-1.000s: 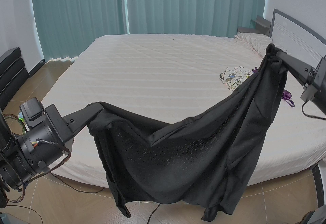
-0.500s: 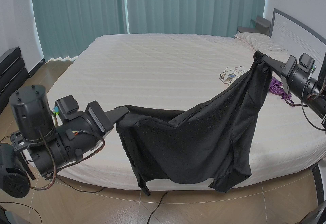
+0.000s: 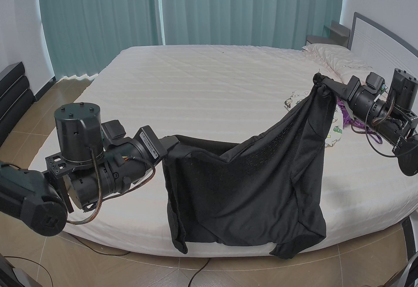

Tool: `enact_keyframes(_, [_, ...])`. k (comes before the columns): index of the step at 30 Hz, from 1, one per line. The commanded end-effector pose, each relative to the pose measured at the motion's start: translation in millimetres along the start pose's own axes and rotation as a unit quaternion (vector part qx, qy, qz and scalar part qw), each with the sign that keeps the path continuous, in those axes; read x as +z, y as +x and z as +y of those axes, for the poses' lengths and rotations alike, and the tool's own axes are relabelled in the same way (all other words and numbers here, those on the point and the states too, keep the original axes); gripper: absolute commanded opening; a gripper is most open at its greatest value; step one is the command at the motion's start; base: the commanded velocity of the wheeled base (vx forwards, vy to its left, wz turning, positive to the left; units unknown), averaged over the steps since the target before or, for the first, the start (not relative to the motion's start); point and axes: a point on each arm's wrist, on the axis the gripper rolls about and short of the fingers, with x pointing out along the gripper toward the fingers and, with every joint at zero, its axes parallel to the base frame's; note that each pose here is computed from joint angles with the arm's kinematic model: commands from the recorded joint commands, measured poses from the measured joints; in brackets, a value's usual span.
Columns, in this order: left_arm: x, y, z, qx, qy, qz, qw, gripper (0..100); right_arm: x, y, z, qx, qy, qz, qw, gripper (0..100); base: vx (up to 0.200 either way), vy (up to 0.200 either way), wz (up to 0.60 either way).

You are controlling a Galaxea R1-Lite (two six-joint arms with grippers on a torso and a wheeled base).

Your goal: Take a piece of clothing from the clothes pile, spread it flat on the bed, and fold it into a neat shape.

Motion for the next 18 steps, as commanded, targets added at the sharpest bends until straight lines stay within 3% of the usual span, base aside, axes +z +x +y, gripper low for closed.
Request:
enact_keyframes(1, [3, 18, 11, 0.020, -0.004, 0.000, 0.9998, 0, -2, 12, -9, -0.008, 0.001, 0.003, 1.0000, 0, 0.200, 0.000, 0.00])
enact_keyframes(10, [9, 46, 24, 0.042, -0.009, -0.005, 0.9991, 0, -8, 34, -33, -0.034, 0.006, 0.011, 0.9993, 0, 0.200, 0.000, 0.00])
enact_keyframes(16, [6, 80, 49, 0.075, -0.013, 0.004, 0.9971, 0, -24, 58, -61, -0.056, 0.015, 0.029, 0.9979, 0, 0.200, 0.000, 0.00])
enact_keyframes(18, [4, 86, 54, 0.081, -0.013, 0.006, 0.9966, 0, -31, 65, -69, -0.062, 0.017, 0.036, 0.9972, 0, 0.000, 0.000, 0.00])
